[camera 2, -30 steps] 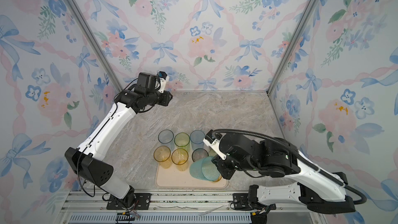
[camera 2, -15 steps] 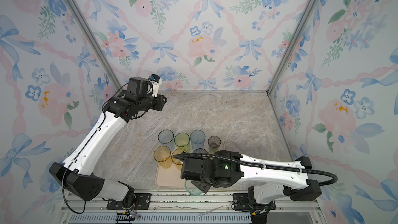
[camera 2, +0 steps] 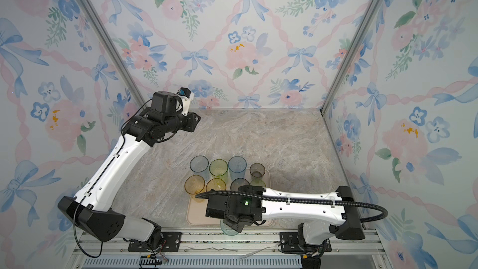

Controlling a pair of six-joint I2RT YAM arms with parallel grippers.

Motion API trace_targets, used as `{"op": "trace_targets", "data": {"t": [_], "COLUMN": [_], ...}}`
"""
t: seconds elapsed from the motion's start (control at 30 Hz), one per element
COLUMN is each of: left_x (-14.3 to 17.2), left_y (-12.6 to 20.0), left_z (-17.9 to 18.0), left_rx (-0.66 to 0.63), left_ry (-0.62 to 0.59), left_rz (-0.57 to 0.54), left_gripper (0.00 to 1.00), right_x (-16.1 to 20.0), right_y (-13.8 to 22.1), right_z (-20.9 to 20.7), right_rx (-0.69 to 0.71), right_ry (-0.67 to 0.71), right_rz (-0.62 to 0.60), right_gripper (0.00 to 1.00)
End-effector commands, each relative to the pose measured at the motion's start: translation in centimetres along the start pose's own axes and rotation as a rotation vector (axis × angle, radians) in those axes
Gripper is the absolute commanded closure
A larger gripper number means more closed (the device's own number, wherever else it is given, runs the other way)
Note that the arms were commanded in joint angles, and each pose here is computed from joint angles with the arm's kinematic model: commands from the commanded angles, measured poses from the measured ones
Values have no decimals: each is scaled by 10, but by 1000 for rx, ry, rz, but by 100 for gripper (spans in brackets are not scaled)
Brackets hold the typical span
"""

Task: Place the glasses into the tray
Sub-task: Place the glass on the tray.

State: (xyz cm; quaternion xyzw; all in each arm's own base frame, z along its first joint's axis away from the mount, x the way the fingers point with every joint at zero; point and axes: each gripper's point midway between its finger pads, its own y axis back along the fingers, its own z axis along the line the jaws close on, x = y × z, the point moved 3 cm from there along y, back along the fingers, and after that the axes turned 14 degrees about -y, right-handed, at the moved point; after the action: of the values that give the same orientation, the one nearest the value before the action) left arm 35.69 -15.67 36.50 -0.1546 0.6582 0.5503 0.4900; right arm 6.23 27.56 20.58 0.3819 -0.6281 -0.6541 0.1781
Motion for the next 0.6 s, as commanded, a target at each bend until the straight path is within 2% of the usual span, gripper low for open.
{"op": "trace_targets", "data": {"t": [0.0,0.57], "left_x": [-10,-9], "left_y": [11,4], "left_z": [1,-2], "left_rx": [7,23], "left_ry": [6,-3], "left_rz": [-39,-26], "left_gripper": [65,65], "right_x": [-7,-25], "right_y": [-9,-49], "right_z": [0,-8], "right_rx": [-16,-6], "right_ry": [8,2], "right_rz": [-4,59], "right_gripper": [100,100]}}
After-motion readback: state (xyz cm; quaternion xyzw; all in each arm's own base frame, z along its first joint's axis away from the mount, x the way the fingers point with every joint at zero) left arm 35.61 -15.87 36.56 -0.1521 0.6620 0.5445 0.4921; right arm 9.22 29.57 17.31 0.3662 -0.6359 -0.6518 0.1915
